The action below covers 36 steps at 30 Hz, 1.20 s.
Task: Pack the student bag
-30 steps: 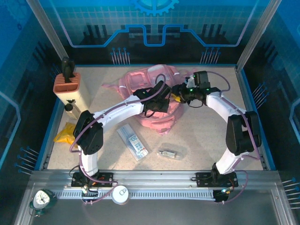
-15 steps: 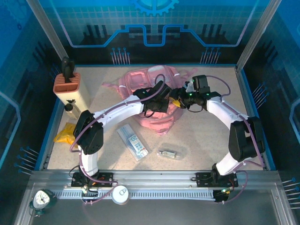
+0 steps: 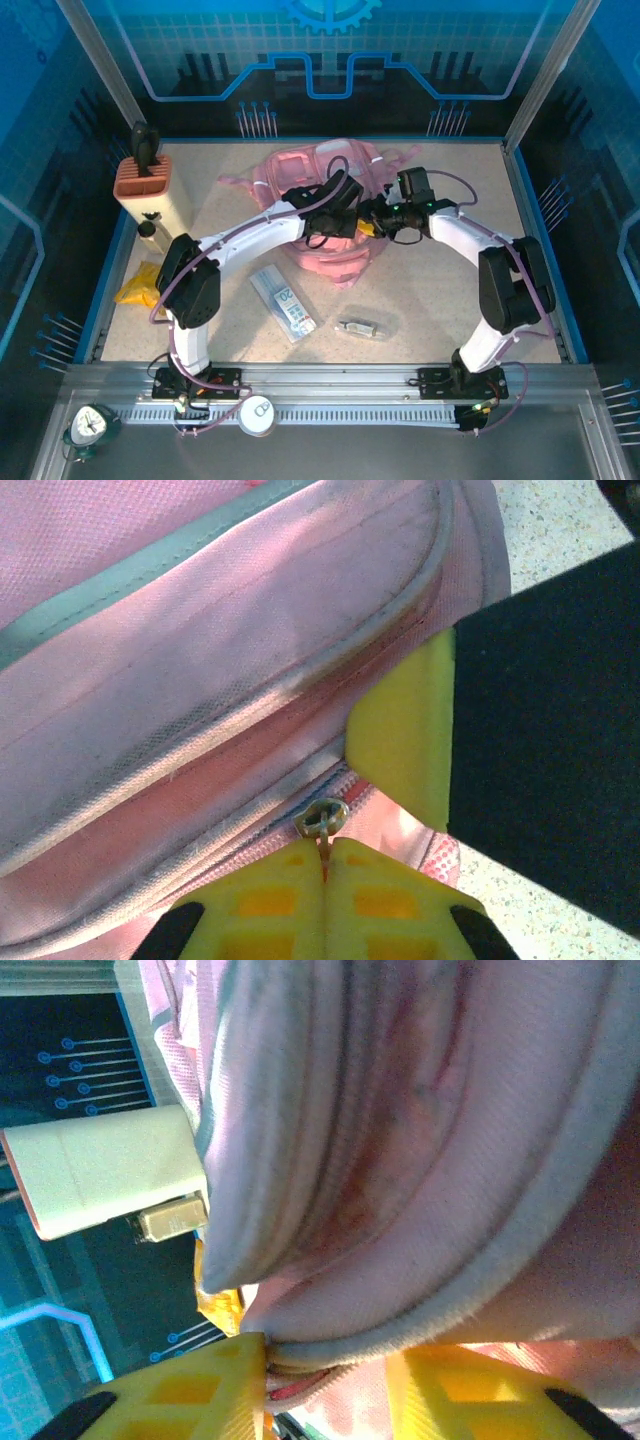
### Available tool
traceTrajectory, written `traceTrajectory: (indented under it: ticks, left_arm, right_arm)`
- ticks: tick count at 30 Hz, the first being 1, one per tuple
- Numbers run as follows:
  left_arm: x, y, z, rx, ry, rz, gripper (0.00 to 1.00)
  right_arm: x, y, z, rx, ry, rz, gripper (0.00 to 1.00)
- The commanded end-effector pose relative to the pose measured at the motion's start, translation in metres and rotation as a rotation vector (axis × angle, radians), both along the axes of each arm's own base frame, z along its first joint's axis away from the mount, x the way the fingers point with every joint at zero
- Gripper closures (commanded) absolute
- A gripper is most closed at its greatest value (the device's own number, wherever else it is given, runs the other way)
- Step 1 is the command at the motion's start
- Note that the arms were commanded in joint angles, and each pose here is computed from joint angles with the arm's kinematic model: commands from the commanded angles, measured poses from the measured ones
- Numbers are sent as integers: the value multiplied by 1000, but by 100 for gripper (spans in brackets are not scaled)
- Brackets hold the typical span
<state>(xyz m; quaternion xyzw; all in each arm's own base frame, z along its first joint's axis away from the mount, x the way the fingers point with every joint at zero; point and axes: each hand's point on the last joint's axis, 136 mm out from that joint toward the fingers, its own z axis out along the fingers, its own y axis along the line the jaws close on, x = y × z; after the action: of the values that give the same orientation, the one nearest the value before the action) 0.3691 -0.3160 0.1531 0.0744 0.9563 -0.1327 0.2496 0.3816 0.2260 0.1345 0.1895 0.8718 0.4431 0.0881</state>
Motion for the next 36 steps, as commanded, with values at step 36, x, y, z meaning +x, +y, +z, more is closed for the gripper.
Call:
traceTrajectory:
  ticks: [36]
  left_arm:
    - [122,226,-47,281,-148,320,100]
  right_arm:
    - [15,-44,-4,-163,-151,-68,100]
